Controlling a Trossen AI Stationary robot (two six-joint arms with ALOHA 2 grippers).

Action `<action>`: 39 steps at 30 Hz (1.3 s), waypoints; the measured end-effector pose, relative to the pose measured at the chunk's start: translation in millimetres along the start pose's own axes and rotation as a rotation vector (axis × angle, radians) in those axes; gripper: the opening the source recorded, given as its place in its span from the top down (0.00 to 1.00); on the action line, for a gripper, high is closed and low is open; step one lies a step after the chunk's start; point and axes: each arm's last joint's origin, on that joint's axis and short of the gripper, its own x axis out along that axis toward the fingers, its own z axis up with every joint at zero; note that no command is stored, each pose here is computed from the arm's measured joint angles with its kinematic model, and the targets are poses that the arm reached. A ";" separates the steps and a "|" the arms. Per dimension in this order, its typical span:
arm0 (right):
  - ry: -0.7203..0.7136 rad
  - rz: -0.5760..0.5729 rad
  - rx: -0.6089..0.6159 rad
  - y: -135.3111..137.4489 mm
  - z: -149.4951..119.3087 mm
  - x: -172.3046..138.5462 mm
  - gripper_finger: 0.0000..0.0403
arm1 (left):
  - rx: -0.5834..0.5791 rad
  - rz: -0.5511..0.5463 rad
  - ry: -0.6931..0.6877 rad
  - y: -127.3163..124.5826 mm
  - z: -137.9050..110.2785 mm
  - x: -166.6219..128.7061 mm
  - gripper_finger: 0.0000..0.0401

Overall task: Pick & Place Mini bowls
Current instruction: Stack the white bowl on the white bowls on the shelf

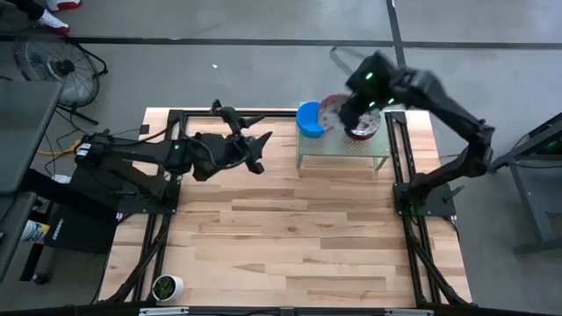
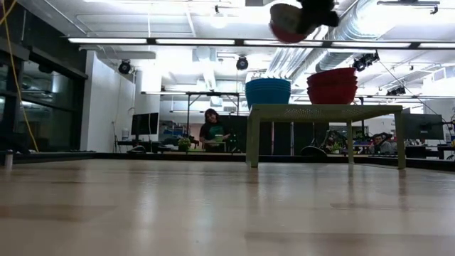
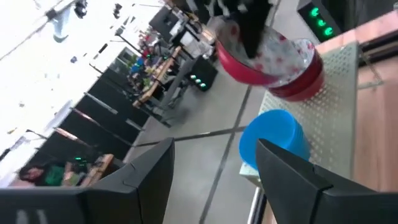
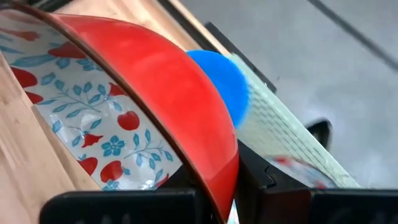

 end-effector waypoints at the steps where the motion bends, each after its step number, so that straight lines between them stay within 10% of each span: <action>1: 0.010 -0.003 0.031 -10.0 0.9 -6.5 0.94 | -0.011 -0.015 -0.007 -0.4 -0.3 0.5 0.46; 15: 0.193 0.018 0.429 -102.0 -20.3 -27.4 0.94 | -0.007 -0.136 0.027 9.3 -21.9 25.2 0.46; 39: 0.416 0.166 0.720 -139.1 -71.2 26.3 0.94 | -0.141 -0.391 0.026 -29.7 -64.7 44.9 0.46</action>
